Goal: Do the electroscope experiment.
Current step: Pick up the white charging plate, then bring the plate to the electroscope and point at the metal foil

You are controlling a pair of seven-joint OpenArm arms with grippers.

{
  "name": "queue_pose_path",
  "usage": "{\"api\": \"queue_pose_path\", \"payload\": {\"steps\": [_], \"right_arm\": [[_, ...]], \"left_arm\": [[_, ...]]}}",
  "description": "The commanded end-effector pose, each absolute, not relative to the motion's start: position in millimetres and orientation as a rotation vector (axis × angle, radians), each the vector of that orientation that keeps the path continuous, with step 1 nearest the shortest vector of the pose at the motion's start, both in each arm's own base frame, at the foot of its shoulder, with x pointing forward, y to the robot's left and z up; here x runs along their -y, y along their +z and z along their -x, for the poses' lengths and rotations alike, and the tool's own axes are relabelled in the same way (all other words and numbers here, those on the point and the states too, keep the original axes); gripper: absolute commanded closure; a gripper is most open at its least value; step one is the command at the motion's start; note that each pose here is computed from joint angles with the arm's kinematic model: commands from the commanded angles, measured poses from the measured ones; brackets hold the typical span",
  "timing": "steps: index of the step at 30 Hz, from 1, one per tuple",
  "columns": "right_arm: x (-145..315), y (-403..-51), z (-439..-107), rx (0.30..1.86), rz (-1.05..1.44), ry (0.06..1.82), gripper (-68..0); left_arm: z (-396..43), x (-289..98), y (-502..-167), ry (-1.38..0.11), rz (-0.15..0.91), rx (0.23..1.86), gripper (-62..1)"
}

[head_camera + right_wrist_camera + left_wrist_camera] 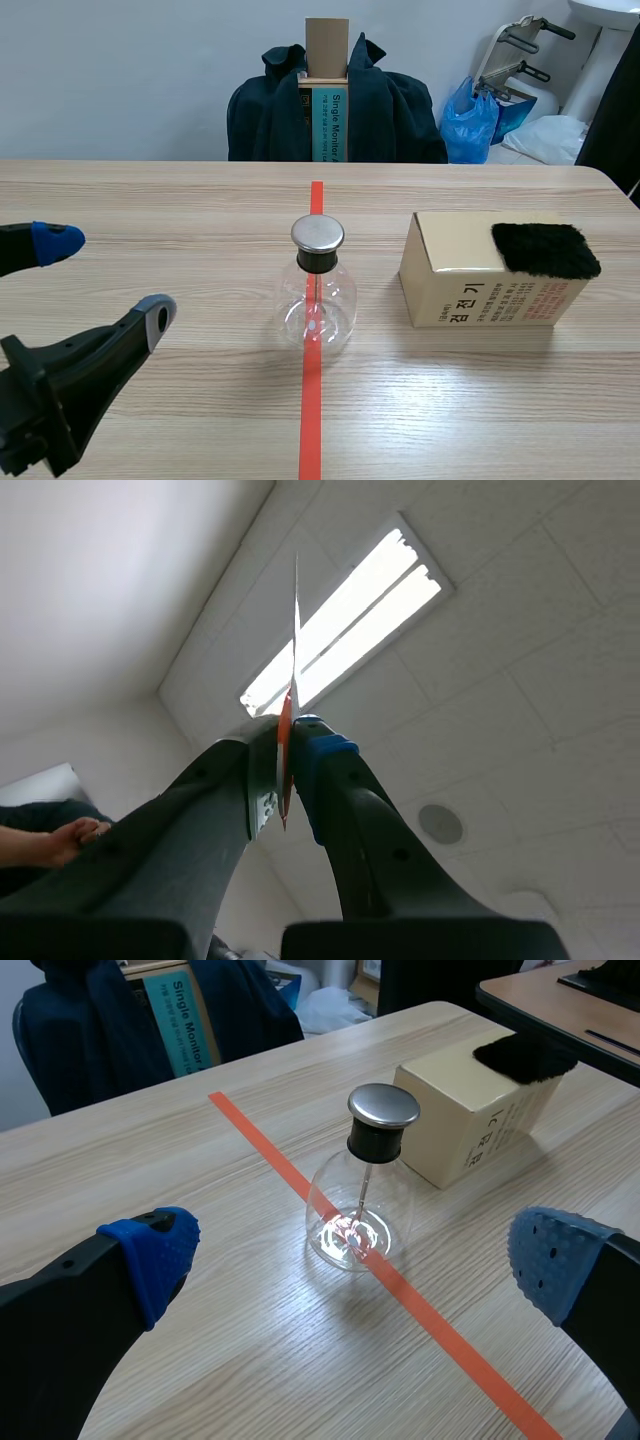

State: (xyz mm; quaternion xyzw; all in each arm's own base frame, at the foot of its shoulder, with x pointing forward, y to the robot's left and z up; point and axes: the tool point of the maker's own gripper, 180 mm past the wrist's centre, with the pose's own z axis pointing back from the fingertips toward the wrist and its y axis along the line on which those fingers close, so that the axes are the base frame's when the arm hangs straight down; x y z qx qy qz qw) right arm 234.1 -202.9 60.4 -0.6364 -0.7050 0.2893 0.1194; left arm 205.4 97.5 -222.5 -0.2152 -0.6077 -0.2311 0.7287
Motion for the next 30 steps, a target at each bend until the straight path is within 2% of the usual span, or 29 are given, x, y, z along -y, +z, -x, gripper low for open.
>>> {"api": "queue_pose_path", "payload": {"steps": [1, 3, 4, 5, 7, 8, 9, 14, 18, 25, 30], "right_arm": [[201.3, 67.9, -224.2, 2.102, 1.885, 0.805, -0.7], [196.2, 68.8, -218.8, 2.133, 1.854, 0.794, -0.7], [193.7, 67.8, -217.5, 2.139, 1.838, 0.8, -0.7], [191.5, 66.6, -216.5, 2.144, 1.824, 0.806, -0.7], [187.9, 66.1, -213.9, 2.155, 1.801, 0.808, -0.7], [186.9, 66.9, -212.5, 2.162, 1.796, 0.802, -0.7], [186.0, 68.1, -210.6, 2.171, 1.793, 0.793, -0.7], [182.4, 70.4, -201.7, 2.21, 1.776, 0.753, -0.7], [180.6, 67.8, -198.6, 2.225, 1.77, 0.755, -0.7], [172.6, 65.2, -193.8, 2.278, 1.746, 0.789, -0.7], [165.2, 60.0, -198.0, 2.278, 1.706, 0.866, -0.7]], "left_arm": [[-206.1, -94.4, -216.6, -0.51, 0.484, 1.353, -62.3], [-205.9, -94.5, -218.7, -0.513, 0.48, 1.342, -62.3], [-205.6, -94.7, -220.4, -0.514, 0.477, 1.333, -60.2], [-205.5, -95.2, -222.0, -0.514, 0.475, 1.327, -49.7], [-205.8, -95.3, -226.5, -0.521, 0.477, 1.314, -22.2], [-206.9, -95.4, -230.8, -0.53, 0.476, 1.303, -11.2], [-209.1, -94.9, -235.2, -0.541, 0.478, 1.296, -3.2], [-230.2, -96.5, -260.2, -0.583, 0.466, 1.279, -3.0], [-250.8, -93.5, -282.5, -0.578, 0.508, 1.286, -3.1], [-272.6, -73.7, -335.0, -0.629, 0.538, 1.226, -3.1], [-278.8, -62.0, -352.4, -0.593, 0.571, 1.22, -3.2]]}}
